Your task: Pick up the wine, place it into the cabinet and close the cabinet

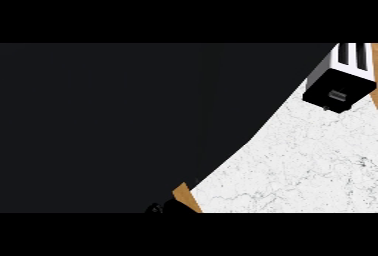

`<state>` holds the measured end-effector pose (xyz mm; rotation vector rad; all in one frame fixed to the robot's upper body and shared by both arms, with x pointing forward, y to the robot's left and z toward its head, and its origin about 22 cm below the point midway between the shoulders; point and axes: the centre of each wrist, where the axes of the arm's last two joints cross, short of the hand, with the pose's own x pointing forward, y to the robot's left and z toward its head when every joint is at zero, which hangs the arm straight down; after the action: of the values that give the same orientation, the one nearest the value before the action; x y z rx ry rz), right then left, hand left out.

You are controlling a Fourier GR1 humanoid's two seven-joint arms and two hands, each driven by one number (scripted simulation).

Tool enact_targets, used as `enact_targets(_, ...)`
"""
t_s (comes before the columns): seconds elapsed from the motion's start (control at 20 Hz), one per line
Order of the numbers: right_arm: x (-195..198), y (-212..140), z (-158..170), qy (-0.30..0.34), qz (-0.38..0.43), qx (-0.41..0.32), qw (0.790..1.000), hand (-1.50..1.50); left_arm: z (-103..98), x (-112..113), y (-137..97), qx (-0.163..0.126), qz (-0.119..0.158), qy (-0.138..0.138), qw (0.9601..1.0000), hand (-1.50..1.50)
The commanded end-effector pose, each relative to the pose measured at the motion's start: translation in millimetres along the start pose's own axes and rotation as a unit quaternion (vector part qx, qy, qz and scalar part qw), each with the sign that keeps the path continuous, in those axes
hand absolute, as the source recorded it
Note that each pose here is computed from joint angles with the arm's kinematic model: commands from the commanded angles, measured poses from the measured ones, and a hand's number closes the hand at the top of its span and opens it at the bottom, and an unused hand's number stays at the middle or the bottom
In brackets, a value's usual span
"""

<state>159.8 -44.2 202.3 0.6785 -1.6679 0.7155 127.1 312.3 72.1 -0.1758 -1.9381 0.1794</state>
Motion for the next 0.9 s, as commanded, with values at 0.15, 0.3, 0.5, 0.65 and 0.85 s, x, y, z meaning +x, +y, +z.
enact_targets(0.15, 26, -16, -83, 0.005, 0.022, -0.013, 1.0, 1.5, -13, 20, 27, -0.01, 0.002, -0.011, 0.9999, -1.5)
enact_targets(0.3, 31, -18, -115, 0.013, 0.027, -0.022, 0.999, 1.5, -16, 22, 35, -0.012, 0.006, -0.007, 0.9999, -1.5)
enact_targets(0.5, 30, -38, -153, 0.025, 0.025, -0.011, 0.999, 1.5, -22, 22, 40, -0.017, 0.01, -0.008, 0.9998, -1.5)
enact_targets(0.65, 28, -42, -156, 0.099, -0.036, 0.092, 0.99, 1.5, -35, 34, 39, -0.019, -0.002, -0.025, 0.9995, -1.5)
enact_targets(0.85, 21, -55, -171, 0.156, -0.062, 0.177, 0.97, 1.5, -33, 41, 42, -0.018, 0.004, -0.024, 0.9995, -1.5)
